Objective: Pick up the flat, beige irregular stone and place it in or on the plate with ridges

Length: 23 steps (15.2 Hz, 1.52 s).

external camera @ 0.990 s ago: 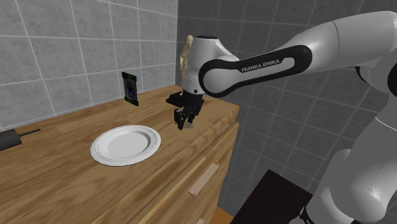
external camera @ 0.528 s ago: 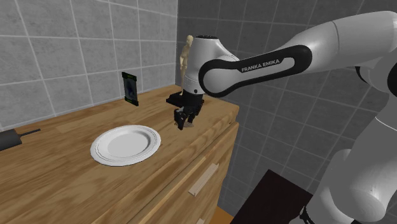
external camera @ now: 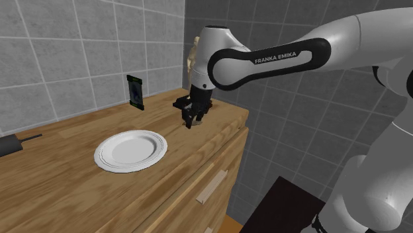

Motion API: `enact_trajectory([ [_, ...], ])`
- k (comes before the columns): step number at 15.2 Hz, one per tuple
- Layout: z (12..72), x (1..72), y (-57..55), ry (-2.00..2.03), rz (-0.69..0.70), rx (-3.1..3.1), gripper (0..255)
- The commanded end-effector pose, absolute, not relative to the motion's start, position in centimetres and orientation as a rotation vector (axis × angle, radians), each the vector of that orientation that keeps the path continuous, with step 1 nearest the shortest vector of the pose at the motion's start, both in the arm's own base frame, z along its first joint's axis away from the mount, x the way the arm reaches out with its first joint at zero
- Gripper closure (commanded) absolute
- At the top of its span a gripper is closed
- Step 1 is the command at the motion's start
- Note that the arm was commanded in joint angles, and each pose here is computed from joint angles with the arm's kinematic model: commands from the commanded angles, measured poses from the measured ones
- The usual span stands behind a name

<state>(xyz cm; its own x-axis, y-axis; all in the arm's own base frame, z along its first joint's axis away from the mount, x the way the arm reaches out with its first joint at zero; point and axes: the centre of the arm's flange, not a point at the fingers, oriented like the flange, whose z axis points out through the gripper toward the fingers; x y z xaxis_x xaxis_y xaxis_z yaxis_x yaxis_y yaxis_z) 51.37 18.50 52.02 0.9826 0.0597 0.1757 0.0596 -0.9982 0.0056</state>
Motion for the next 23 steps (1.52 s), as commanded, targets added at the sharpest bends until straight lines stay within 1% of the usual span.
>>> enact_trajectory([
  [1,53.2,51.4,18.5,0.094,0.277,3.128,255],
  [10,57.8,51.4,18.5,0.094,0.277,3.128,255],
  [23,58.0,53.2,35.6,0.094,0.277,3.128,255],
])
